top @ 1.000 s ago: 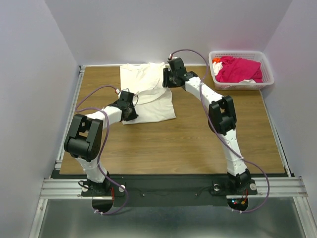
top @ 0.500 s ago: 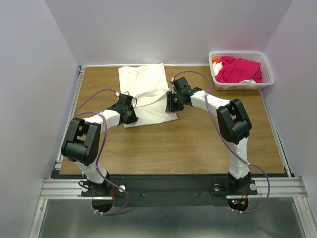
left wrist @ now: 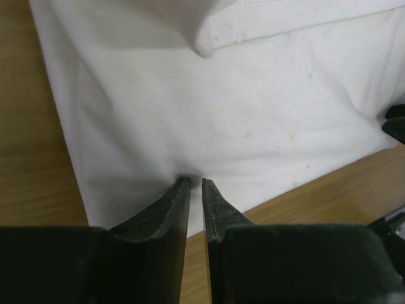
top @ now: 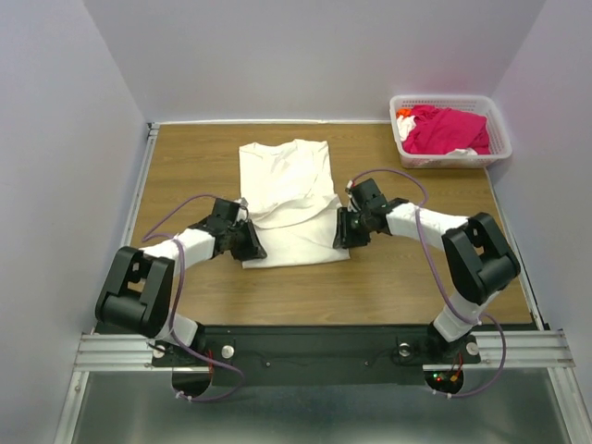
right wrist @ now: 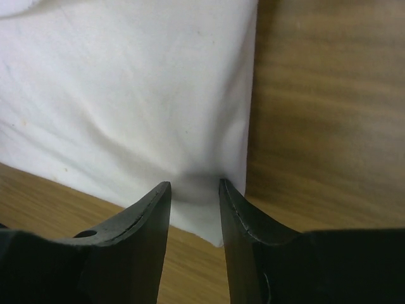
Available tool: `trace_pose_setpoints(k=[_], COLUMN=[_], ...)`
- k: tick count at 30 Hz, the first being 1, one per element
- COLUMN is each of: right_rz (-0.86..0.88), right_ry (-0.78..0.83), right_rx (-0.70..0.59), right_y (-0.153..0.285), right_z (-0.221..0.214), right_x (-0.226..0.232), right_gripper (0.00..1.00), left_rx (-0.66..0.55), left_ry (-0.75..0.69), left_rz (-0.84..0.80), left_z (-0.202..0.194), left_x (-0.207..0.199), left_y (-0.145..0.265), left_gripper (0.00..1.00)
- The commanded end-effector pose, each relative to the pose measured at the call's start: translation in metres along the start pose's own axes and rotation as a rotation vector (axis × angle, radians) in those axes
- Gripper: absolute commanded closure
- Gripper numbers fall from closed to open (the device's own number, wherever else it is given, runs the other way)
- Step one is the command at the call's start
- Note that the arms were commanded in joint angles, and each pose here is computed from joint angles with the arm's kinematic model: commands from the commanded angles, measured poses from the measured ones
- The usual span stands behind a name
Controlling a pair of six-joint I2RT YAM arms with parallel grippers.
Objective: Fold and stack the t-shirts
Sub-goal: Fold the tshirt
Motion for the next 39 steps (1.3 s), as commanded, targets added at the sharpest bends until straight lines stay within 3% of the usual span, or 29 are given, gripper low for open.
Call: trace_pose_setpoints(k=[1,7,10,25,39], right_rz=[-0.097,0.019,0.059,0.117,0.114], right_ry=[-0.019,0.060,0.068,0.095,0.123], right_rx=[0.020,-0.082,-0.100,-0.135,-0.166], right_y=[0.018,0.052,0.058,0.052,0.051], right_z=[-0.019,0.019,0.029,0.052,0.061], right_x=[-0.029,0.017,0.032,0.056,0.059], right_gripper=[0.57,0.57,0.57,0.54,0.53], left_rx=[0.232,0.034,-0.053,-0.170,-0.267], left_ry=[0.067,0.014,0.021,0.071,0.215], left_rz=[0.045,0.094,0.123,0.095,-0.014], left_z=[-0.068,-0.011,0.014,0.075,0.163], left_x=[0.010,-0.002,-0.003,-0.015,-0.011], left_y=[0.021,0.050,0.053,0.017,0.009], left_gripper=[0.70,0.39,0.32,0.29,0.31])
Point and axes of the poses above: each gripper's point midway between its finger pads, its own y axis back along the fingers, its own x axis along the line the jaws close on, z = x × y, the point moved 2 cm from there along y, back along the fingers, and after that the axes turned 15 degrees about -y, right-handed, at the moved point
